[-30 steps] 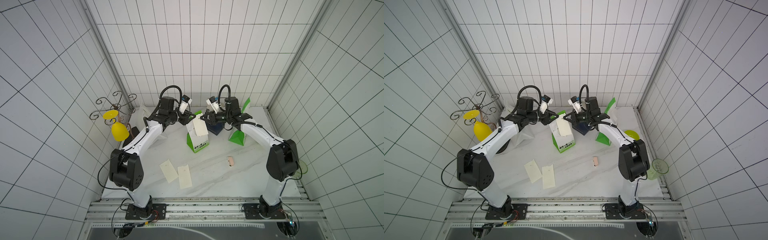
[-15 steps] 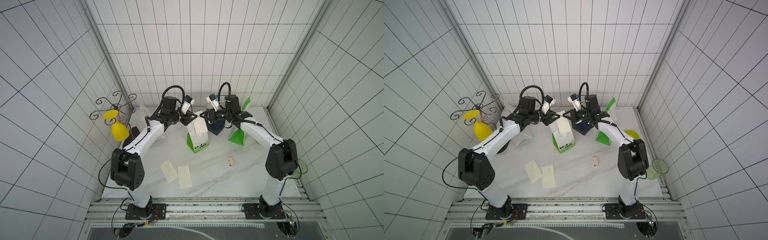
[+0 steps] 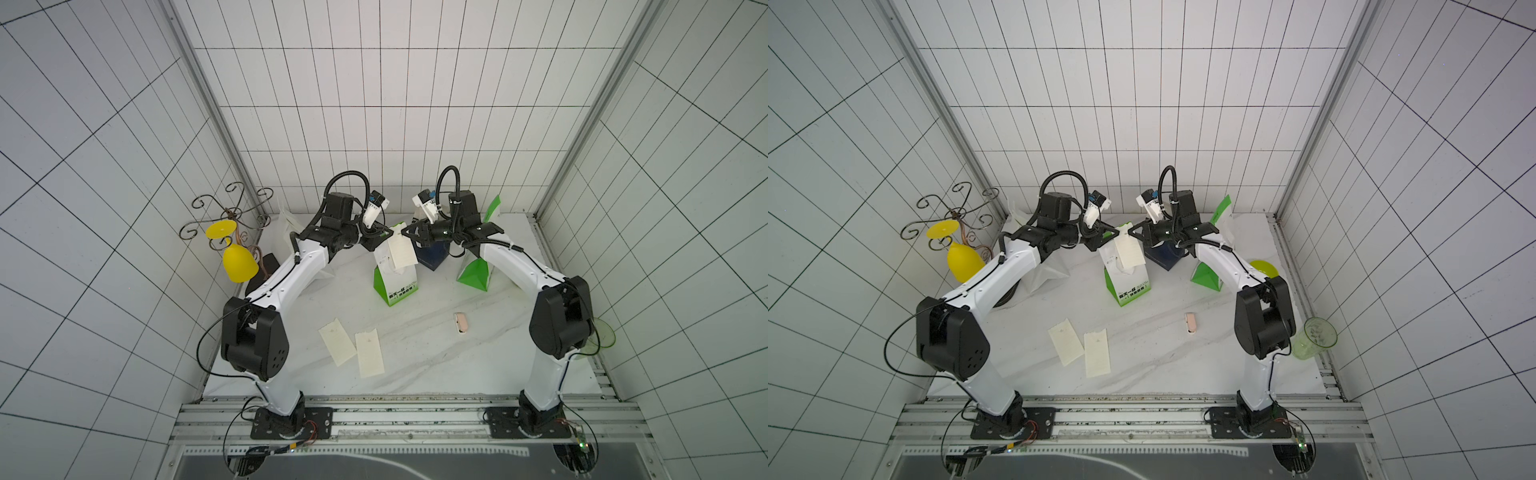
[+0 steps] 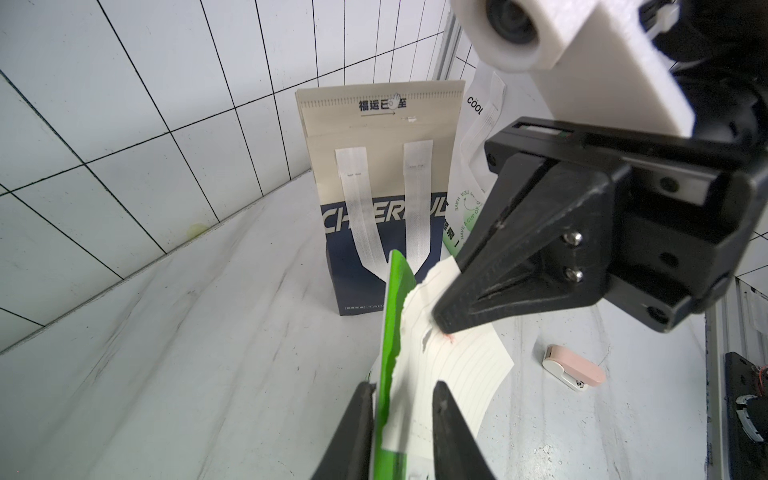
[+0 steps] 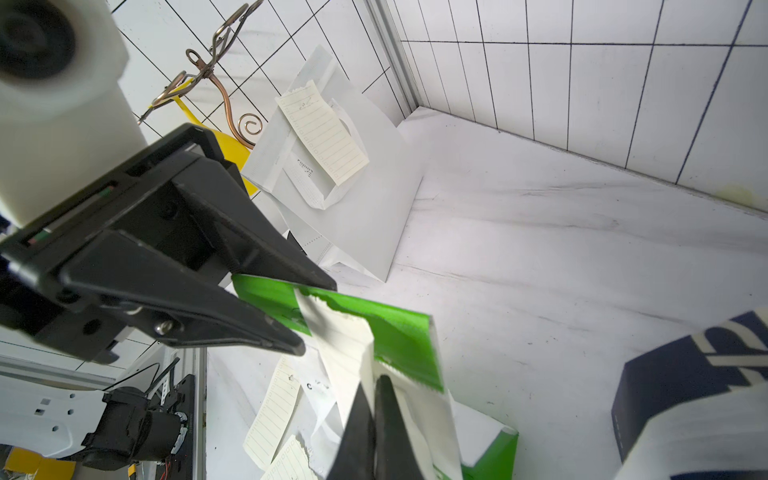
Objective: Staple the receipts to the bags
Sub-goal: Hold the receipt from the takeout bag.
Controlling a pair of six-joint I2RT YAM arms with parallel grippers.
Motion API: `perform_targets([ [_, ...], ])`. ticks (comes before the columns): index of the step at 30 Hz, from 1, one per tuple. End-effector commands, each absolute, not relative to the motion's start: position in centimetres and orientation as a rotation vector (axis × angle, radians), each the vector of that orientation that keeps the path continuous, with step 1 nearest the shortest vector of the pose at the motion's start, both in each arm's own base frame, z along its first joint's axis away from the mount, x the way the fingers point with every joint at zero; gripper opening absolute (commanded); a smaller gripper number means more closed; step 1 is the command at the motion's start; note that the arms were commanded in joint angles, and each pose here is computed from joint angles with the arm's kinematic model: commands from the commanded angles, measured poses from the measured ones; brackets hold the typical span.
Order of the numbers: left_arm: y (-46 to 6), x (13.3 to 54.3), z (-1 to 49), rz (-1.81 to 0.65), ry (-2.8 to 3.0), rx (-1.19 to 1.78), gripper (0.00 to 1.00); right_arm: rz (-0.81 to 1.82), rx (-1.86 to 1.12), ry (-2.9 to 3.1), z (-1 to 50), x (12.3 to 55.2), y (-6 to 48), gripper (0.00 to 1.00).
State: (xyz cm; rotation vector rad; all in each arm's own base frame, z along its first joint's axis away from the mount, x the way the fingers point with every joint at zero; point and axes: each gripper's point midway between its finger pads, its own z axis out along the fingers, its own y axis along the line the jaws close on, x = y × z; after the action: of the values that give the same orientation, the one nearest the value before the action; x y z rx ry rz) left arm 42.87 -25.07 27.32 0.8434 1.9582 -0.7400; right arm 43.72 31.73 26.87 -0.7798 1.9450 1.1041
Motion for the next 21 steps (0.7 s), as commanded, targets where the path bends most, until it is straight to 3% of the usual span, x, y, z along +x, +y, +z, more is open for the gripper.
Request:
perform_targets([
  [1,-25.5,43.2,27.5,-0.71,1.942,0.877,0.23,1.064,-0.812,1.836,30.9,44.9,31.8,0.0],
  [6,-25.6,43.2,27.3,-0.709,1.947,0.88,0.18,1.07,-0.812,1.832,31.0,45.0,32.0,0.0],
  [11,-25.6,43.3,27.3,-0.702,1.948,0.88,0.02,1.066,-0.807,1.831,31.1,45.2,32.0,0.0],
  [14,-25.6,43.3,27.3,-0.696,1.946,0.881,0.0,1.048,-0.785,1.841,31.0,45.5,31.8,0.02],
  [18,-25.6,43.2,27.6,-0.684,1.937,0.884,0.0,0.98,-0.692,1.851,31.4,46.2,30.7,0.38],
  [21,-25.8,42.6,28.2,-0.698,1.923,0.893,0.0,0.91,-0.571,1.872,31.7,47.1,29.4,0.45],
])
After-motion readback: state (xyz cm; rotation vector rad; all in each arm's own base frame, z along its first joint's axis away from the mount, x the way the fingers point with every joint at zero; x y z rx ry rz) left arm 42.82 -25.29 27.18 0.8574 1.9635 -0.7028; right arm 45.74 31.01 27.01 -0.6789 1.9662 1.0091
